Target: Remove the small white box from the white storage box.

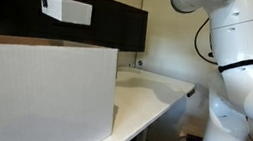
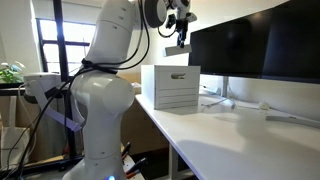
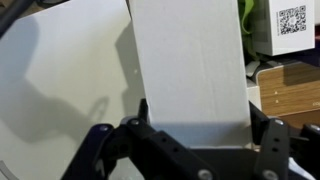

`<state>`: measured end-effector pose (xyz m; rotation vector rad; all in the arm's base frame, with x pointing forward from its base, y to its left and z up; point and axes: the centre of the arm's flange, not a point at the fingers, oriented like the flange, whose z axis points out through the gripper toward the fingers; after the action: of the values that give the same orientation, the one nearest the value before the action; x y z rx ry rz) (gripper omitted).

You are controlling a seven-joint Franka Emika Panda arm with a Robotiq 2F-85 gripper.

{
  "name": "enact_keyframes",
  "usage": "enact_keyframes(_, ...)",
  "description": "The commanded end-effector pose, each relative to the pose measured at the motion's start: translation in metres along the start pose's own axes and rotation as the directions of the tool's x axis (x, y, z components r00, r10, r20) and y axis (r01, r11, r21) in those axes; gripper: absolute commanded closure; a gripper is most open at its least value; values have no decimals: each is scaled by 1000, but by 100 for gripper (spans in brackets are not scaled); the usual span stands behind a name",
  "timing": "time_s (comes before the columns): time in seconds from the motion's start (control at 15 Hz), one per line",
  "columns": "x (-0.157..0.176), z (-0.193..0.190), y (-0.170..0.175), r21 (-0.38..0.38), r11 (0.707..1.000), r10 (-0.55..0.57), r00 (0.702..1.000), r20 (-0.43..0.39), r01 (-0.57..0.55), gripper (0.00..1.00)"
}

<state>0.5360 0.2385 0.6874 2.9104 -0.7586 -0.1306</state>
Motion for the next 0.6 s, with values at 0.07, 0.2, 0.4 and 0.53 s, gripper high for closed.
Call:
enact_keyframes(0.07,18,-3,25,-4,1000,-6,1000,14,6,38)
enact_keyframes(0.2,26,0,34,1,1000,1,1000,19,-1,38)
enact_keyframes(0.4,36,3,46,2,1000,15,1000,22,-15,38)
enact_keyframes(0.53,41,4,53,3,1000,22,1000,22,-22,38)
